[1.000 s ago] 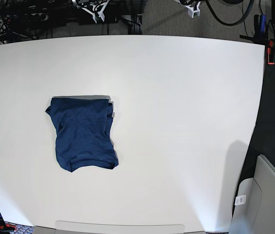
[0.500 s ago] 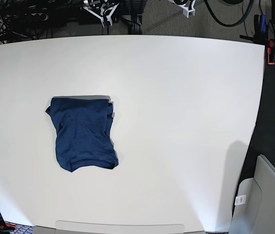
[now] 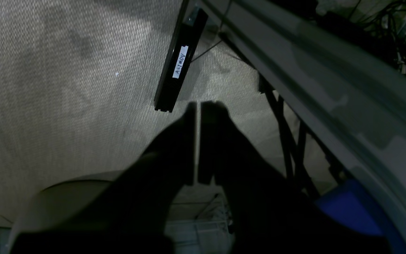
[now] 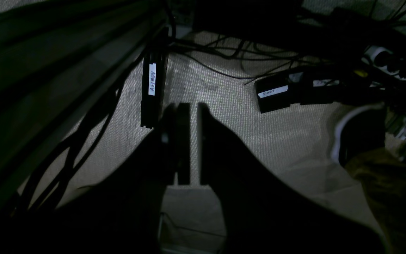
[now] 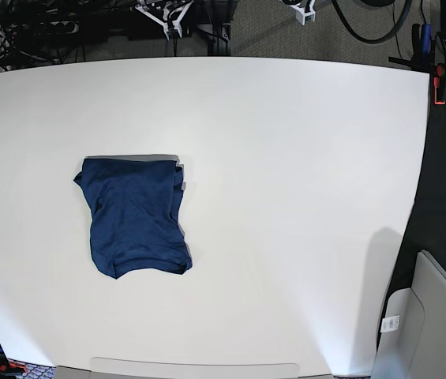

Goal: Fold the T-shirt properly

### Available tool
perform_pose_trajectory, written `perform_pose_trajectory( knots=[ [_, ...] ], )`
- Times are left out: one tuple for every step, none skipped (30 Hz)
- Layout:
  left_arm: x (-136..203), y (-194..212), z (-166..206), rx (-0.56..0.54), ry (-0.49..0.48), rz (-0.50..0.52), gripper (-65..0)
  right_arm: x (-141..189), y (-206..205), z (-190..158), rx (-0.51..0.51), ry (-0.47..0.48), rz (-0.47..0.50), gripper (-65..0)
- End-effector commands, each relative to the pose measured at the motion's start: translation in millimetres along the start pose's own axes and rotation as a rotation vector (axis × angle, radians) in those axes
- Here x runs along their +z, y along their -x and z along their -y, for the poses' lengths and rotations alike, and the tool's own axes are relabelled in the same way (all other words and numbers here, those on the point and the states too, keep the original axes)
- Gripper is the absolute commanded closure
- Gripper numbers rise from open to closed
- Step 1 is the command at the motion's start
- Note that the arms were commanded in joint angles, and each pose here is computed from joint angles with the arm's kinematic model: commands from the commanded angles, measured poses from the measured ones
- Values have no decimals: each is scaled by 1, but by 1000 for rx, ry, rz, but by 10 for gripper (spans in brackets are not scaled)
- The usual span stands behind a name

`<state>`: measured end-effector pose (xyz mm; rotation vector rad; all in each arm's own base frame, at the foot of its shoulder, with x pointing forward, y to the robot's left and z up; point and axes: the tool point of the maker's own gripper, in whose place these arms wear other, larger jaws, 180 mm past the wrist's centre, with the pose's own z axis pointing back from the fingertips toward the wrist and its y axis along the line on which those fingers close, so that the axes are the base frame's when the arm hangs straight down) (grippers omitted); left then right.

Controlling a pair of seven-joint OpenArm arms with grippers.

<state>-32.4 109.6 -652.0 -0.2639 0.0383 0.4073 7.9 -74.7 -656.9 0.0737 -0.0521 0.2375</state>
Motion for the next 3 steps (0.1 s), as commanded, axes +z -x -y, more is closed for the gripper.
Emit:
perform_pose_trajectory(
  knots=[
    [1,3,-5,-1,-6,-2,0,0,-1,-8,-5,-23,8,-19],
    [1,3,-5,-1,-6,-2,0,0,-1,-8,-5,-23,8,-19],
    [1,2,-5,-1,-5,-1,0,0,-2,-8,-5,-23,9,-19]
  ],
)
